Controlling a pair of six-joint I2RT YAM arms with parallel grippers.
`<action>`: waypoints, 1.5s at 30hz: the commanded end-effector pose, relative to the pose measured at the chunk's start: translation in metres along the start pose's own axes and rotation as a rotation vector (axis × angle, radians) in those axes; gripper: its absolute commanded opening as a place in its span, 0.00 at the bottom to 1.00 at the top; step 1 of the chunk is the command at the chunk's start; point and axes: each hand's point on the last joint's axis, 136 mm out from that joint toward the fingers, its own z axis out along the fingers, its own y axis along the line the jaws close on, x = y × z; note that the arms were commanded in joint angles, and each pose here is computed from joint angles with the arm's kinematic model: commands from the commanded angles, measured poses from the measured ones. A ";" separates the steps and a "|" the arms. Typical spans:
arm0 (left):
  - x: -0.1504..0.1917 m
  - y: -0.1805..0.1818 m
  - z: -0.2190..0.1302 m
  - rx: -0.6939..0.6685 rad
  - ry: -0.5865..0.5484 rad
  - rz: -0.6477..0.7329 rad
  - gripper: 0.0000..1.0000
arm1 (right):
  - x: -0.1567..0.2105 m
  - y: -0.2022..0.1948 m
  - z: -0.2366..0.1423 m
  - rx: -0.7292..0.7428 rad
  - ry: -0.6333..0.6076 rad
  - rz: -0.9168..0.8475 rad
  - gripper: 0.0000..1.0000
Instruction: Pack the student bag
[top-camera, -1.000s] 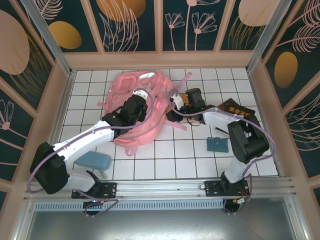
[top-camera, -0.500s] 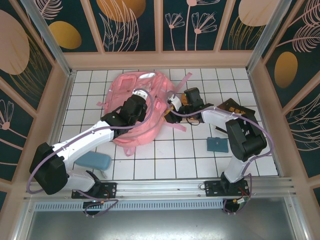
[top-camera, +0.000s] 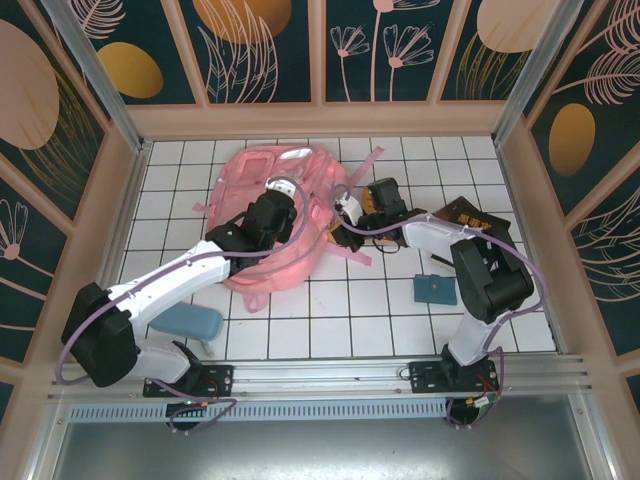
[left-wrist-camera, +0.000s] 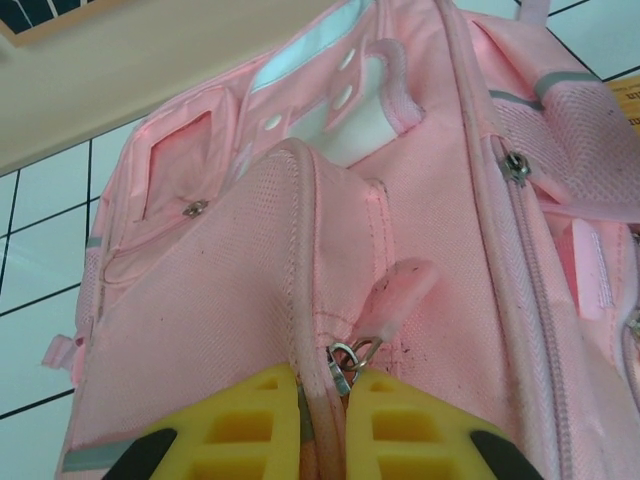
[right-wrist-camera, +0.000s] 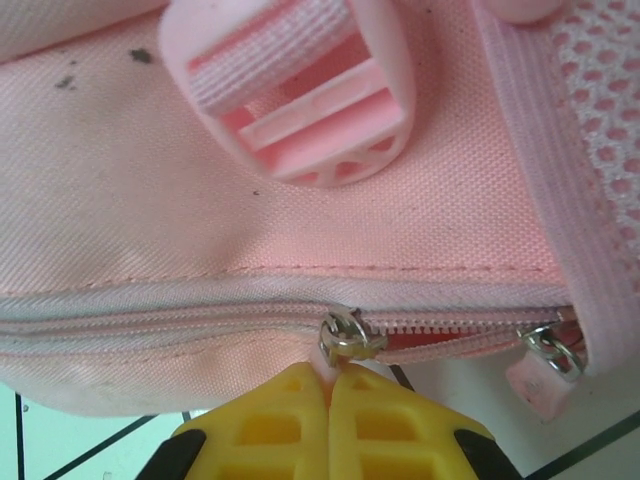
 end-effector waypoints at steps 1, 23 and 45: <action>-0.051 0.016 -0.004 -0.094 -0.143 -0.157 0.00 | -0.004 0.027 -0.006 -0.044 -0.030 -0.016 0.00; -0.048 -0.012 0.024 -0.008 -0.161 -0.207 0.00 | -0.030 0.066 -0.001 -0.165 -0.187 0.375 0.28; -0.037 0.005 -0.020 0.112 -0.297 -0.095 0.00 | -0.056 -0.048 0.006 -0.086 -0.278 1.048 0.82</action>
